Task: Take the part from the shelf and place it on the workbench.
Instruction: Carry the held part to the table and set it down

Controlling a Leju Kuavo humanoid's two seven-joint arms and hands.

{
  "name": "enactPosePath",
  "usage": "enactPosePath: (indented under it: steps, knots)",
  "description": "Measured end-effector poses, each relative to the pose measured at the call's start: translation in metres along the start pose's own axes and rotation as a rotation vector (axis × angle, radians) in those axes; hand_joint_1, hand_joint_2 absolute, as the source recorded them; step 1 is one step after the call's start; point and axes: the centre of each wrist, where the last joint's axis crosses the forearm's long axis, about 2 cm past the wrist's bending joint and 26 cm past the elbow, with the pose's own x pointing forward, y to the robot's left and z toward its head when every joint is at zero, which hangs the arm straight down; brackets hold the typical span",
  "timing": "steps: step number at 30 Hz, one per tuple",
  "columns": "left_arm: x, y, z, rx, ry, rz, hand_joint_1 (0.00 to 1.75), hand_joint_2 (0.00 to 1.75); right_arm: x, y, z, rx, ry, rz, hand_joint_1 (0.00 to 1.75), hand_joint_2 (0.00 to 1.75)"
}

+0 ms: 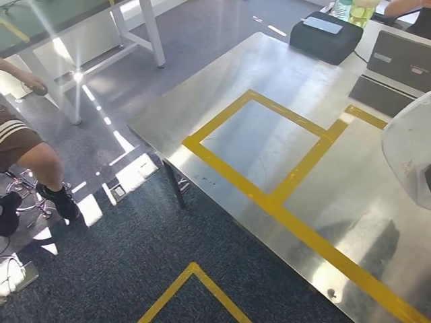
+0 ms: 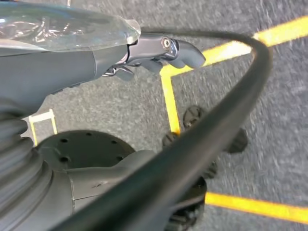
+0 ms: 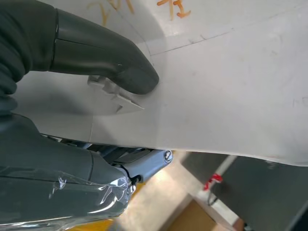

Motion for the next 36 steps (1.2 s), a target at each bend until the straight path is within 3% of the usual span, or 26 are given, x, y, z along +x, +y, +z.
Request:
enactPosePath:
  steps: [5,27,36]
  knots:
    - [-0.002,-0.008,0.001,-0.015,0.003,0.001,0.0,1.75,-0.001,-0.007,0.0,-0.018,0.001,-0.006,1.75,1.75]
    - [0.003,0.002,-0.001,0.011,-0.007,0.007,0.0,1.75,-0.011,0.0,0.006,-0.033,0.01,-0.093,1.75,1.75]
    - [-0.001,-0.007,0.001,-0.006,0.007,0.007,0.0,1.75,-0.013,-0.001,0.006,-0.027,-0.003,-0.144,1.75,1.75]
